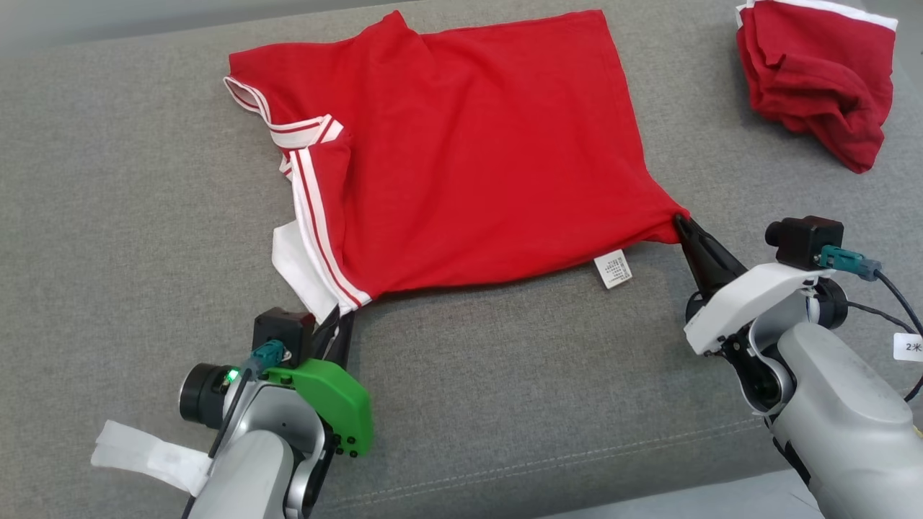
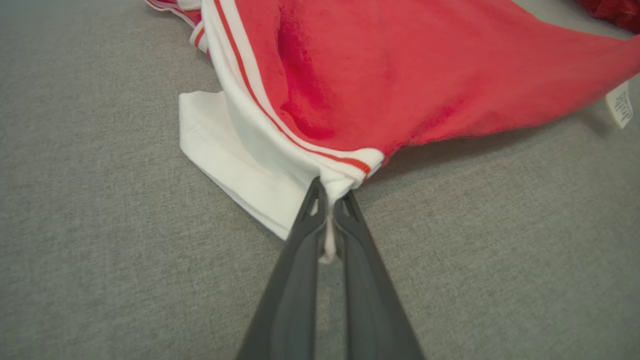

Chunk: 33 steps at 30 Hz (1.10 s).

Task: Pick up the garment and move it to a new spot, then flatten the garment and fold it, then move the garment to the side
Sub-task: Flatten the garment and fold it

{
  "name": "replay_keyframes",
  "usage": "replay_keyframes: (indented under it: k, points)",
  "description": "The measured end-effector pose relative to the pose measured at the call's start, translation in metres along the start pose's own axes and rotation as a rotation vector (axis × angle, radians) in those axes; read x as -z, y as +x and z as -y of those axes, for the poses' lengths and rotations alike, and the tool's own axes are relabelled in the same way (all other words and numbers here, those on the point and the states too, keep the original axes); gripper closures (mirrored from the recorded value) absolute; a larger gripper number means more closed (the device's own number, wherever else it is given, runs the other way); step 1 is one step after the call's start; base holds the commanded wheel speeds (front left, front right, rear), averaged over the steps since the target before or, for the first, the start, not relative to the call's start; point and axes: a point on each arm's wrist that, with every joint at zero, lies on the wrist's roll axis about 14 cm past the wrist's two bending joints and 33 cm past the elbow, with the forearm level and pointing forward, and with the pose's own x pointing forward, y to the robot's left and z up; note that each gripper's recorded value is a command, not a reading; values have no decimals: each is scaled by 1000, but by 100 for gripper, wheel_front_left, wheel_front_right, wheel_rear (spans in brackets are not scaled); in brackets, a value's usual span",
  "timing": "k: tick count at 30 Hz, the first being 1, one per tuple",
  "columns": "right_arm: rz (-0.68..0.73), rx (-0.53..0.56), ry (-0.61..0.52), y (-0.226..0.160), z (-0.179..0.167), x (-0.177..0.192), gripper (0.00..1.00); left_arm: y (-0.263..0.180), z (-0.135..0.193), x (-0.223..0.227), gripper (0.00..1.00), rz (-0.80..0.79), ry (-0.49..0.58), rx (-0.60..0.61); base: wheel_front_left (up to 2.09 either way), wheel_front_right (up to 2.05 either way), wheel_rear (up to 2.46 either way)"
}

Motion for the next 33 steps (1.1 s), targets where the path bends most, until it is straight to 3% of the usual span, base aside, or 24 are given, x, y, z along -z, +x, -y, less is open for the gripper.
replay_keyframes:
  k: [6,16,19,20,21,22,23,24,33]
  points:
    - [37,-1,-11,-4,0,-10,100,-10,16,-9,100,61,13,33,0,0,0]
    - [7,66,58,-30,15,13,100,-23,47,-7,100,92,34,117,0,0,0]
    - [1,69,70,-32,13,17,100,-23,51,-5,58,92,30,129,0,0,0]
    - [0,75,75,-33,14,18,100,-23,54,-4,24,88,30,138,0,0,0]
    - [-1,80,84,-34,16,19,90,-23,56,-3,0,84,31,147,0,0,0]
    - [-7,86,85,-36,17,21,60,-23,58,-2,0,81,33,153,0,0,0]
    - [-14,92,86,-37,19,24,44,-23,60,-1,0,81,31,156,0,0,0]
    - [-21,97,88,-39,20,27,0,-23,60,-2,0,86,25,157,0,0,0]
    - [-36,143,87,-45,40,32,0,-26,38,-5,0,109,-14,79,0,0,0]
